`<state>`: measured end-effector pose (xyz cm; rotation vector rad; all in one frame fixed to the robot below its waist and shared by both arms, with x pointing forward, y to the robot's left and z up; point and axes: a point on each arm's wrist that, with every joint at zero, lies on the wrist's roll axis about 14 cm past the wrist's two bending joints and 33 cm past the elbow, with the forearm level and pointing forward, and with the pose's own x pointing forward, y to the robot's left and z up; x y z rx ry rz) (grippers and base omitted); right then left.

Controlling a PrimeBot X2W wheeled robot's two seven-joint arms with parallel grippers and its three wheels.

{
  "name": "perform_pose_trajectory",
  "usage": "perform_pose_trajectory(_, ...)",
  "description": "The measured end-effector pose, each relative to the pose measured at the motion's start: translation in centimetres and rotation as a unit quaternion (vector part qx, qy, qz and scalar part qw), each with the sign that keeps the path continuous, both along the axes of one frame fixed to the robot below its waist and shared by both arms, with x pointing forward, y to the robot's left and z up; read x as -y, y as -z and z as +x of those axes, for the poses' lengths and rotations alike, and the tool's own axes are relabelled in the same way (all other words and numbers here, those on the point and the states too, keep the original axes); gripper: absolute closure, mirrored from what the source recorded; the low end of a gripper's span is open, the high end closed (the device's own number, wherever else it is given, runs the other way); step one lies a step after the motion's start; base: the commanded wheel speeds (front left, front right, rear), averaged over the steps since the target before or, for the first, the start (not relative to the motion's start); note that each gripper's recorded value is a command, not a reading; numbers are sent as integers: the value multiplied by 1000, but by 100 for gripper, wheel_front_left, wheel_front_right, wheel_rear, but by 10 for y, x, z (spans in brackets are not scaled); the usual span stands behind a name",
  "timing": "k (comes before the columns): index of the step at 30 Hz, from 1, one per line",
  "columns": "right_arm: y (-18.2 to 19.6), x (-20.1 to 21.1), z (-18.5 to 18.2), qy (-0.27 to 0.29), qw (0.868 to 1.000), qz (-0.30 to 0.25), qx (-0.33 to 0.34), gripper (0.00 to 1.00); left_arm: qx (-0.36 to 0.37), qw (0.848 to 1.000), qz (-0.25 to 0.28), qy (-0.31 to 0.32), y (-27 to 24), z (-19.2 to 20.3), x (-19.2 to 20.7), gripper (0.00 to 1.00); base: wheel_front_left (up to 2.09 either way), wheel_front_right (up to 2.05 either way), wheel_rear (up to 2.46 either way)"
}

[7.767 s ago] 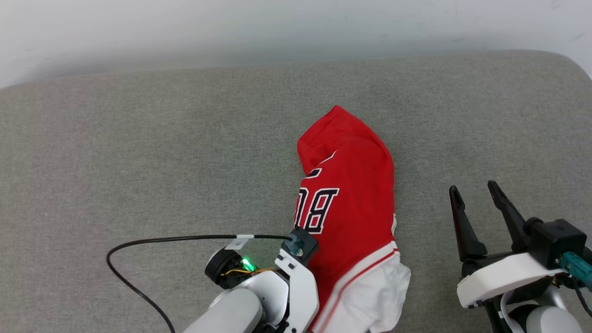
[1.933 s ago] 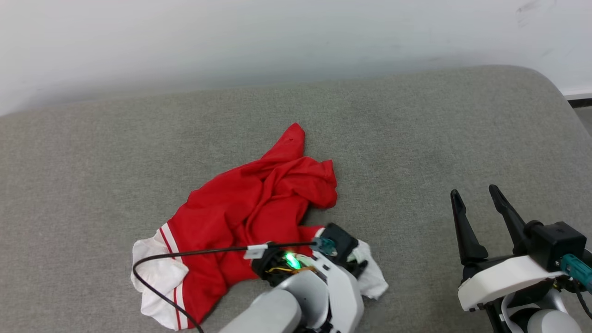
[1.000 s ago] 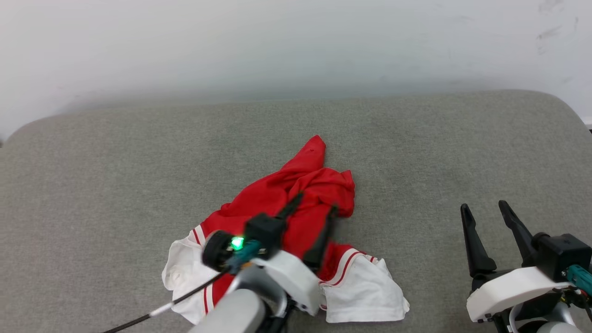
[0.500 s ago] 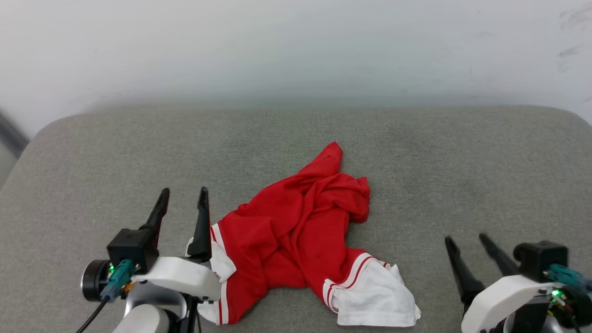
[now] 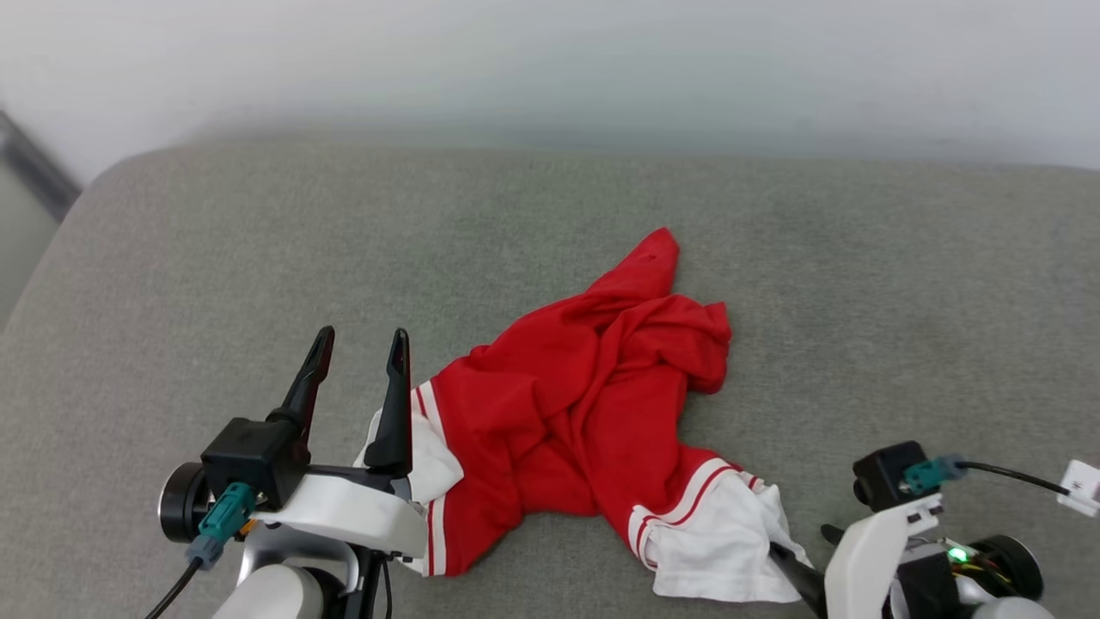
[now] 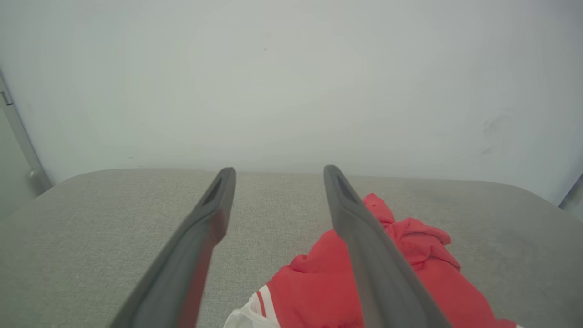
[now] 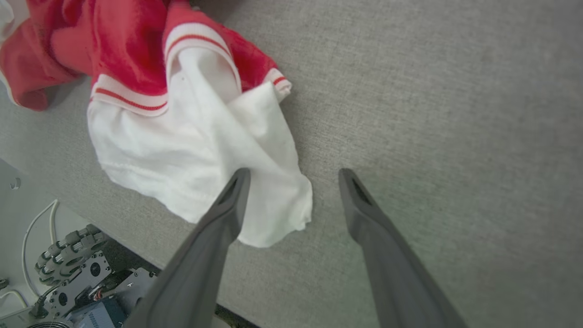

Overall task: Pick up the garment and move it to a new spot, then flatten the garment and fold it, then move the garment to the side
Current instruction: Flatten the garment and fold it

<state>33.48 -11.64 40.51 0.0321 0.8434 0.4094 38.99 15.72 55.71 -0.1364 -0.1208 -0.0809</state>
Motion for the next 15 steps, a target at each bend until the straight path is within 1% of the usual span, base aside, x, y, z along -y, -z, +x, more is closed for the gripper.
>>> perform_pose_trajectory(5,25,-19,4,-36,999,1,-33,0,-17,1000,-5,-15,13,2,-9,0,0,0,0)
perform_pose_trajectory(9,42,-24,4,-55,997,-4,-58,0,-29,999,-9,-24,22,2,-14,0,0,0,0)
perform_pose_trajectory(10,45,-24,4,-56,996,-5,-63,17,-31,999,-10,-27,24,2,-15,0,0,0,0)
perform_pose_trajectory(11,46,-25,5,-57,996,-1,-65,66,-33,999,-10,-30,25,2,-17,0,0,0,0)
perform_pose_trajectory(12,46,-25,6,-57,996,-1,-62,100,-33,999,-11,-31,26,2,-17,0,0,0,0)
perform_pose_trajectory(15,42,-20,11,-50,998,0,-45,100,-31,999,-11,-33,25,2,-17,0,0,0,0)
